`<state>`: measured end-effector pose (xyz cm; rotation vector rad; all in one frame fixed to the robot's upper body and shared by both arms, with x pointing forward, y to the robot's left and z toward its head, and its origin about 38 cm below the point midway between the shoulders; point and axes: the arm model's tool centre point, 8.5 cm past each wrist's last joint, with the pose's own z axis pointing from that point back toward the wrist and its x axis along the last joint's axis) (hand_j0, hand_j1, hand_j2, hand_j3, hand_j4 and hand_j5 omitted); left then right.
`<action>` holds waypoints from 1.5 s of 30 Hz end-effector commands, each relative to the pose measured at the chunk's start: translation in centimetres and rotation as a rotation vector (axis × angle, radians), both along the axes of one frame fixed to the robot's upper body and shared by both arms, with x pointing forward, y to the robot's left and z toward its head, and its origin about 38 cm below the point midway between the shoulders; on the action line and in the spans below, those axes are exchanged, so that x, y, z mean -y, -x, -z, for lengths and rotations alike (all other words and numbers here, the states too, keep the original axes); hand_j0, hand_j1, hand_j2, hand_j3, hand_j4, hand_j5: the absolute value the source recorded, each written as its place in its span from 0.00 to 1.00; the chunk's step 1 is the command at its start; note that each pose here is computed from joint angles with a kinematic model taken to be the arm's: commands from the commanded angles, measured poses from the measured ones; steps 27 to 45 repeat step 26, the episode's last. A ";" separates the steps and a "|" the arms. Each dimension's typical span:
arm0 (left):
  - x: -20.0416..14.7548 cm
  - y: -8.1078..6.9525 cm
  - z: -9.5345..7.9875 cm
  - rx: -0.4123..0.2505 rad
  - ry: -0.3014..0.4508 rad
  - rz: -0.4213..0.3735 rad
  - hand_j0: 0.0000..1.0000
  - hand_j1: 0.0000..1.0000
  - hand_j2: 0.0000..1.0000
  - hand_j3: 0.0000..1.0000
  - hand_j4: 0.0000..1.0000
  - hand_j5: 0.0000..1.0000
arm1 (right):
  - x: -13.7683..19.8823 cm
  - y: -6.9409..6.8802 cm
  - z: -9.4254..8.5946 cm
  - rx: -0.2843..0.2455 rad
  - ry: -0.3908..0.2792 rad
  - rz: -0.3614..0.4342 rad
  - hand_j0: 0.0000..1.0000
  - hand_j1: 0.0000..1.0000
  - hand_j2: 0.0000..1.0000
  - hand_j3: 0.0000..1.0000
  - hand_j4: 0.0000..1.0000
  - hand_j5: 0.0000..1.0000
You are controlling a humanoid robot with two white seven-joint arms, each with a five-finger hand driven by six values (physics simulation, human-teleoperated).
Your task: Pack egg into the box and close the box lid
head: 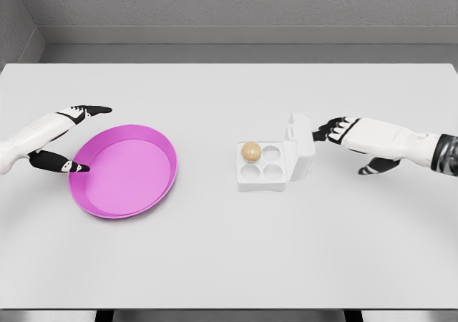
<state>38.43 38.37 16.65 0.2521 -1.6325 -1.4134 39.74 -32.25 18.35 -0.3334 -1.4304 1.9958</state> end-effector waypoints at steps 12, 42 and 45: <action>0.0 0.0 0.0 -0.001 0.003 -0.002 1.00 1.00 1.00 1.00 1.00 1.00 | -5.9 2.4 -1.8 0.064 -0.065 -0.172 1.00 1.00 1.00 1.00 1.00 1.00; -0.3 -0.1 0.1 -0.004 0.003 -0.010 1.00 1.00 1.00 1.00 1.00 1.00 | 5.5 -0.9 -3.8 0.076 -0.032 0.151 1.00 1.00 1.00 1.00 1.00 1.00; -0.3 -0.1 0.1 -0.004 0.003 -0.010 1.00 1.00 1.00 1.00 1.00 1.00 | 5.5 -0.9 -3.8 0.076 -0.032 0.151 1.00 1.00 1.00 1.00 1.00 1.00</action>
